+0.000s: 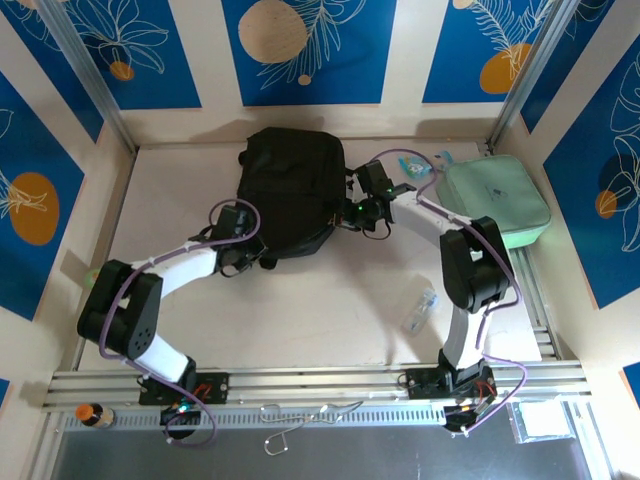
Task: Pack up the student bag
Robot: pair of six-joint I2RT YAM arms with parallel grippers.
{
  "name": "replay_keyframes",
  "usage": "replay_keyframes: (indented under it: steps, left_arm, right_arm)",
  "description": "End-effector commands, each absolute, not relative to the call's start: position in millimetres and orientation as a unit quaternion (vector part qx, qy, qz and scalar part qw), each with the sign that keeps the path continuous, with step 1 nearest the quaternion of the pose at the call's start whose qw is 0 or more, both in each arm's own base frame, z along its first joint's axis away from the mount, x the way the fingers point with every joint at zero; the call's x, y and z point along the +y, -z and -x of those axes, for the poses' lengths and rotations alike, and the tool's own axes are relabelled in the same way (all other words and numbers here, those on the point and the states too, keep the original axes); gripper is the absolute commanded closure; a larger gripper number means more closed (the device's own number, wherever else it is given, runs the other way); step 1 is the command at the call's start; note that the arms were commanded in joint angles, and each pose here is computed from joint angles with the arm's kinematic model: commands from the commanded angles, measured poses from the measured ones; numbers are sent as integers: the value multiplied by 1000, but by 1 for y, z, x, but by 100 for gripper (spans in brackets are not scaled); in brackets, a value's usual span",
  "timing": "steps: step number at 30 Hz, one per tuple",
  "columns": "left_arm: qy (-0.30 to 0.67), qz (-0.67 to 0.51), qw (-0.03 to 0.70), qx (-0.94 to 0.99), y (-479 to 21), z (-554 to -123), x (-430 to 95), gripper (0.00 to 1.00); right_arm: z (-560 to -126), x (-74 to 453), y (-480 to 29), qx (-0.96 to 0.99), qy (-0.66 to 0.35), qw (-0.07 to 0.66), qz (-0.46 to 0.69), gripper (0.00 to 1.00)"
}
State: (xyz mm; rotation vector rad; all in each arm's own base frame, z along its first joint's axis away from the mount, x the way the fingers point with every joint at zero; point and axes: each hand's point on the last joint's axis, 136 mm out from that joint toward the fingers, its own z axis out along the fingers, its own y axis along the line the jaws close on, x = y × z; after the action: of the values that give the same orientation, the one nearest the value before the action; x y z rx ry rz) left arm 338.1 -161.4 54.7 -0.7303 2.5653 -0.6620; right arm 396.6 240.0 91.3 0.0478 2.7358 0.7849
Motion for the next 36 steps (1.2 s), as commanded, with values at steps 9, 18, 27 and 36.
replay_keyframes:
  steps: [9, 18, 27, 36]
  left_arm:
    - [155, 149, 78, 973, -22, -244, -142, 99]
    - [141, 86, 92, 982, -44, -231, -141, 78]
    - [163, 0, 193, 968, -140, -256, -148, 47]
    - [223, 0, 256, 941, -158, -324, -191, 42]
  right_arm:
    - [-421, 202, -78, 967, -185, 150, -85, 100]
    - [-418, 211, -101, 957, -221, 176, -71, 100]
    - [-397, 212, -158, 933, -256, 250, -44, 39]
    - [-394, 275, -158, 924, -319, 209, -9, 36]
